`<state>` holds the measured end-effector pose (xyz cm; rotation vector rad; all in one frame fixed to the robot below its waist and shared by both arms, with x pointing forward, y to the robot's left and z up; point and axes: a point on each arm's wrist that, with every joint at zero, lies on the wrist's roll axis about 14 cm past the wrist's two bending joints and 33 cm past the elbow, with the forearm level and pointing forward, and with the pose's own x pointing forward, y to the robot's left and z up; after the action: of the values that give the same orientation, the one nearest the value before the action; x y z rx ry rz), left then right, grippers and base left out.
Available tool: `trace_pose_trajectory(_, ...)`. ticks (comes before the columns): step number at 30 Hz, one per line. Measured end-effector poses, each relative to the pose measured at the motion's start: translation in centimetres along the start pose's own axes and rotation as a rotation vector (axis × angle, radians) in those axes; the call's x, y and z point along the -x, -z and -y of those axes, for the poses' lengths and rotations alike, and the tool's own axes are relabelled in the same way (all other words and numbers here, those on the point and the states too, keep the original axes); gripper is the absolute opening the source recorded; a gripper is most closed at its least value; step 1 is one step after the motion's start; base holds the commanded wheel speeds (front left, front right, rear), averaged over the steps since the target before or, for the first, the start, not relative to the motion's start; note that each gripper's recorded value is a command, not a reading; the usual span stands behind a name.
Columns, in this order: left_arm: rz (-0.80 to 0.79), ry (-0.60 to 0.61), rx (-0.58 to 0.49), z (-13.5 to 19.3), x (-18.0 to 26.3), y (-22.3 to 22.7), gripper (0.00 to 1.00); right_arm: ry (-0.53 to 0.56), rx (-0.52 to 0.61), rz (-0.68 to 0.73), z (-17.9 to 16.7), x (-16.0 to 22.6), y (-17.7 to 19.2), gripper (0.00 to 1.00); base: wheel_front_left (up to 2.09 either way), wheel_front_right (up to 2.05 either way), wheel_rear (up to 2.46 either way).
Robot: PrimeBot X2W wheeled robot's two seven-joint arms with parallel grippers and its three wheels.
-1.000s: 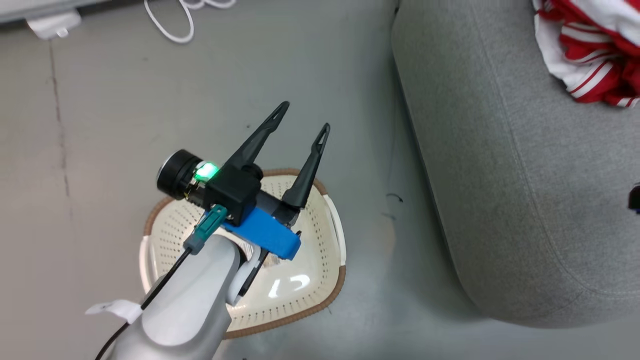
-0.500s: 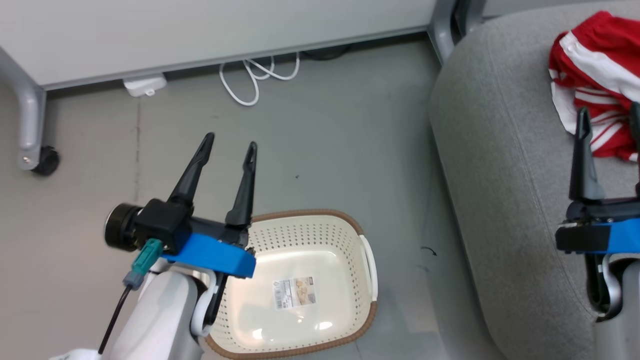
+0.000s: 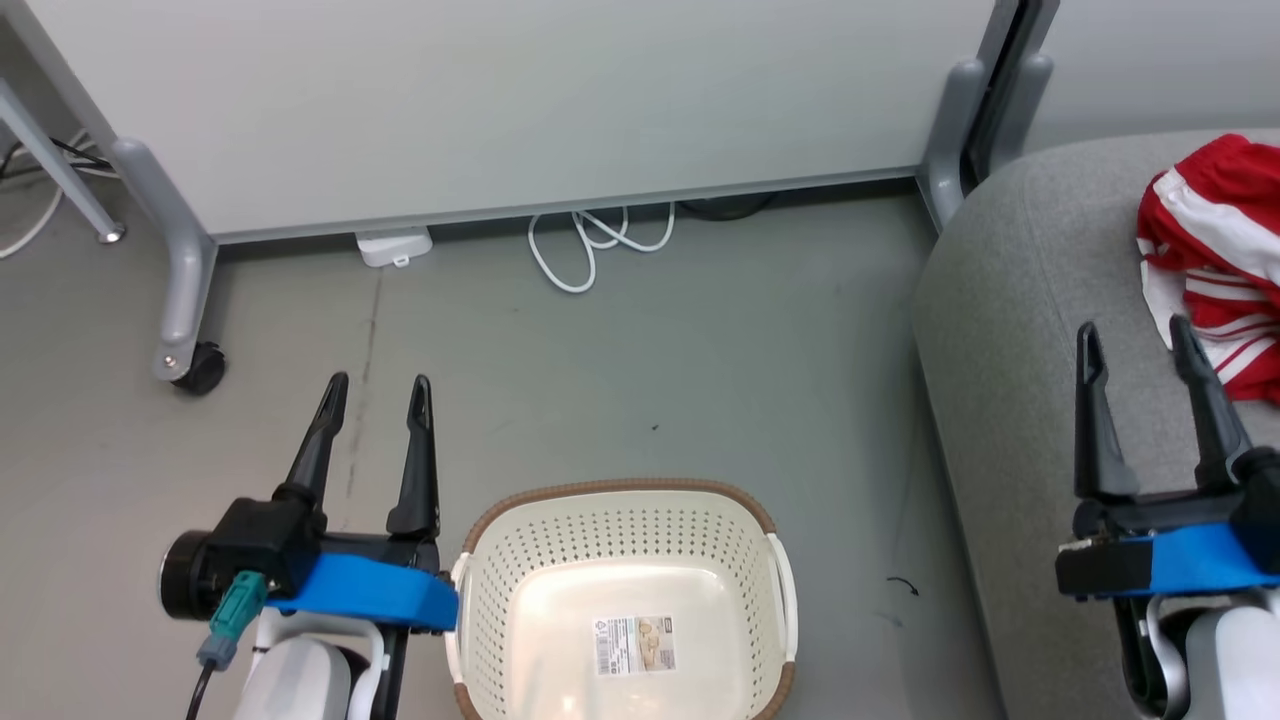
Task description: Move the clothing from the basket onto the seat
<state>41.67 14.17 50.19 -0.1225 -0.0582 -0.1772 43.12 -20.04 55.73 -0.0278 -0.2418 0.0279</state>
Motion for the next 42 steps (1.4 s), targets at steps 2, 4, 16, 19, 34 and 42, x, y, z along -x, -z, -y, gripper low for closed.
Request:
trace_pose_trajectory(2,-0.001,-0.021,0.002,-0.4,0.7,0.0,1.0,-0.001,-0.007,-0.009,-0.2,0.5,0.2,1.0,0.0,0.0,0.0)
trace_pose_trajectory(4,0.0,-0.038,0.005,-0.7,1.3,-0.1,1.0,0.0,-0.011,-0.017,-0.3,1.0,0.3,1.0,0.0,0.0,0.0)
trace_pose_trajectory(16,0.001,-0.065,0.011,-1.0,3.3,-0.2,1.0,0.002,-0.028,-0.05,-0.7,3.4,0.6,1.0,0.0,0.0,0.0)
trace_pose_trajectory(19,0.002,-0.062,0.013,-0.9,3.4,-0.2,1.0,0.006,-0.032,-0.057,-0.6,3.8,0.8,1.0,0.0,0.0,0.0)
trace_pose_trajectory(34,-0.015,-0.055,0.003,-0.8,3.4,0.3,1.0,0.02,-0.057,-0.074,-0.3,4.4,1.3,1.0,0.0,0.0,0.0)
trace_pose_trajectory(42,-0.071,-0.064,0.006,-1.0,4.3,2.1,0.0,0.025,-0.065,-0.112,-0.4,4.9,2.5,0.0,0.0,0.0,0.0)
